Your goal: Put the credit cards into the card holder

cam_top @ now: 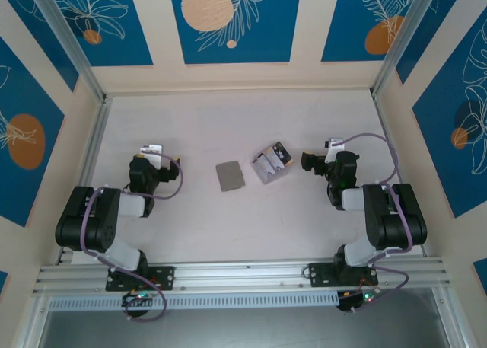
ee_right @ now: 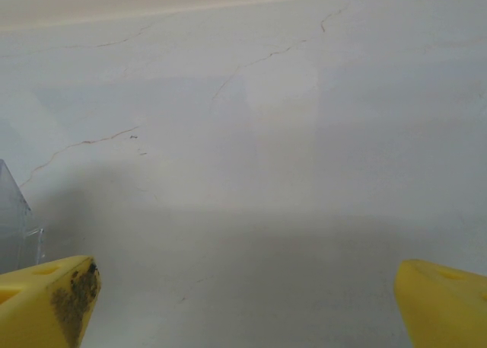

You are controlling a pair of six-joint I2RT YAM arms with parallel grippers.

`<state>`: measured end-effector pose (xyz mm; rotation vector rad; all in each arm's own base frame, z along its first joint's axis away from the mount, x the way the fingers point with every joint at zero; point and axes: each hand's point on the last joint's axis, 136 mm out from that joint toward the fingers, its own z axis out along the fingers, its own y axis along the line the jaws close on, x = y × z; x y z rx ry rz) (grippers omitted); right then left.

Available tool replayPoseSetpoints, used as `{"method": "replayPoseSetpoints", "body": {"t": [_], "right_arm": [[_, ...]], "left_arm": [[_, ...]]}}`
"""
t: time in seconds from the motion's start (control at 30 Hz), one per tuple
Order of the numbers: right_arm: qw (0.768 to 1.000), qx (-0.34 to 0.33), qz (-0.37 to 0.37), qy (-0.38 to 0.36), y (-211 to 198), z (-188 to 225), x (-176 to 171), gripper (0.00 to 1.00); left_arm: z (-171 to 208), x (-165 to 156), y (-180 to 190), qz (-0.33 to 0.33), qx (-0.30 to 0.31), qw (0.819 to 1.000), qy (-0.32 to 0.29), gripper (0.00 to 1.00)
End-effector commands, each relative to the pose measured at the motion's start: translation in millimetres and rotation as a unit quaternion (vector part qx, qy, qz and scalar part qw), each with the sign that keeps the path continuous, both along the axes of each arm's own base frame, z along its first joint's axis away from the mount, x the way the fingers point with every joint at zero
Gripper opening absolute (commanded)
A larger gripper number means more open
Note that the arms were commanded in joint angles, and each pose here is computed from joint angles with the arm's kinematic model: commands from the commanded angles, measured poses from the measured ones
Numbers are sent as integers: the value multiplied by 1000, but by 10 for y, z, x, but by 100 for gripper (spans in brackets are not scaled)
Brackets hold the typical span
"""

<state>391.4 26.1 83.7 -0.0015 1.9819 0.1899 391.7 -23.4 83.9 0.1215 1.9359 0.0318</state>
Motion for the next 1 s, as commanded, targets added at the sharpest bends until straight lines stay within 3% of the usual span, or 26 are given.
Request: {"method": "replayPoseSetpoints", "body": {"t": [0.0,0.17,0.3,0.37,0.43,0.47,0.57,0.63,0.73,0.77,0.87,0.97], "right_arm": [[1000,-3,8,-15,5,99,54,99],[1000,-3,8,-16,1,106,52,99],[993,-11,-119,6,-315,525,0,99],[975,71,-206,37,-557,742,-91,99],[923,176,-328,101,-845,754,-319,99],[904,210,-348,130,-915,743,-394,99],[902,281,-282,165,-754,873,-352,99],[918,259,-248,167,-562,1010,-350,99],[940,209,-202,182,-234,1141,-385,100],[945,196,-182,187,-119,1153,-395,95],[960,154,-105,211,381,1126,-457,81],[966,108,-33,233,926,1026,-539,67]], "left_arm": [[106,11,190,56,-5,998,-29,100],[106,25,182,55,-3,998,-25,100],[338,22,182,61,5,998,1,100],[465,29,196,76,-2,996,38,100],[556,-15,226,107,-27,989,98,100],[583,-36,207,111,-35,986,122,100],[655,-127,100,121,-104,975,152,100],[721,-188,-189,65,-170,972,147,100],[737,-314,-442,26,-219,963,156,100],[730,-342,-535,9,-233,959,161,98],[675,-407,-866,-41,-264,944,193,85],[614,-423,-1224,-87,-302,919,239,56]]}}
